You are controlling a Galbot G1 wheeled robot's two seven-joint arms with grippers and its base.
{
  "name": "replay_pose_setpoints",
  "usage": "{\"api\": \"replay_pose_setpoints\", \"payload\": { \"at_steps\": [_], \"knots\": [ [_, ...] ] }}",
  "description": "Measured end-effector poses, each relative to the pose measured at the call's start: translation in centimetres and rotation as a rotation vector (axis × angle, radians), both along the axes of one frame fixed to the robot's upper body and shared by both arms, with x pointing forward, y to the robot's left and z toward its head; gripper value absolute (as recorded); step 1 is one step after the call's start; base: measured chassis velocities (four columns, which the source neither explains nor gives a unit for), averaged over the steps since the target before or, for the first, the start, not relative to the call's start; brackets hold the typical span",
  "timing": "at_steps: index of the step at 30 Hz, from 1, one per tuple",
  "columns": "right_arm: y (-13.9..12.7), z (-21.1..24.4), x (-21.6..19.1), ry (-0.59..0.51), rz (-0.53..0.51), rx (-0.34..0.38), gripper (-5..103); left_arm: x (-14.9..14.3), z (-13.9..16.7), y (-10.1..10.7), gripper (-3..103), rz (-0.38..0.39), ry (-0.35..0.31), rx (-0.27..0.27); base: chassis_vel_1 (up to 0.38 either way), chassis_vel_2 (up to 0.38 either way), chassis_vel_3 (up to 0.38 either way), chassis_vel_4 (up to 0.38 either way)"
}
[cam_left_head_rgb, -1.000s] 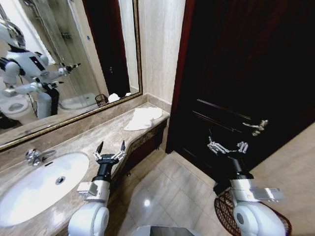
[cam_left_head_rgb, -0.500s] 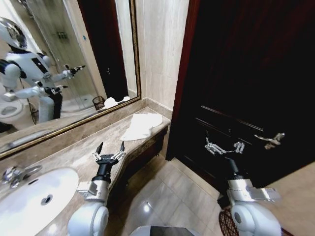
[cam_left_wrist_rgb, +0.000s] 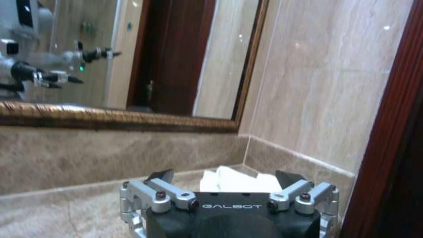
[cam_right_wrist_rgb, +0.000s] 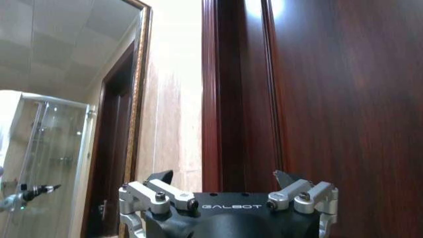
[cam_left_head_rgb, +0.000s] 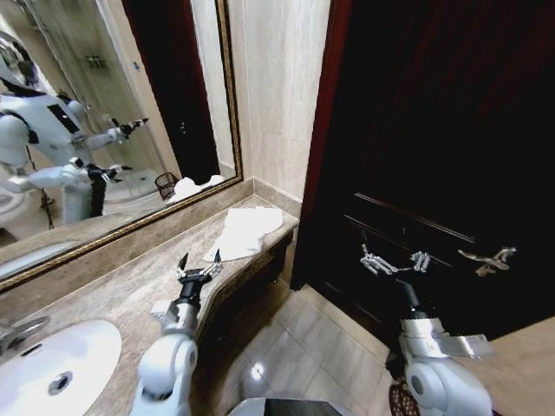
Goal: Discard the used towel into the hamper.
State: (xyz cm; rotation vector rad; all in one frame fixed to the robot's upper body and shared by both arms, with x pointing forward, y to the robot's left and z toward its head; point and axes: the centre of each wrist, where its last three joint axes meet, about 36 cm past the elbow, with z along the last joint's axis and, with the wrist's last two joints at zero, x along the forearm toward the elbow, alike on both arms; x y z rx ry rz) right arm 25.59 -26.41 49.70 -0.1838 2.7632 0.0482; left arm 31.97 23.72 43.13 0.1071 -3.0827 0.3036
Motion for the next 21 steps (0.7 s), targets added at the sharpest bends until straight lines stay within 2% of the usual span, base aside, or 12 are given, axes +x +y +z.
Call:
{"api": "replay_pose_setpoints", "payload": {
  "at_steps": [4, 16, 21],
  "knots": [
    [0.1, -0.4, 0.1, -0.006, -0.011, 0.004, 100, 1.1, -0.6, -0.3, 100, -0.011, 0.018, -0.009, 0.000, 0.000, 0.000, 0.000],
    [0.2, -1.9, 0.0, 0.018, -0.037, -0.009, 100, 7.3, -4.2, -2.0, 100, -0.063, 0.080, 0.018, 0.000, 0.000, 0.000, 0.000],
    [0.2, -2.4, 0.0, 0.030, -0.045, -0.015, 100, 11.6, -5.3, -2.9, 100, -0.107, 0.098, 0.053, 0.000, 0.000, 0.000, 0.000]
  ]
}}
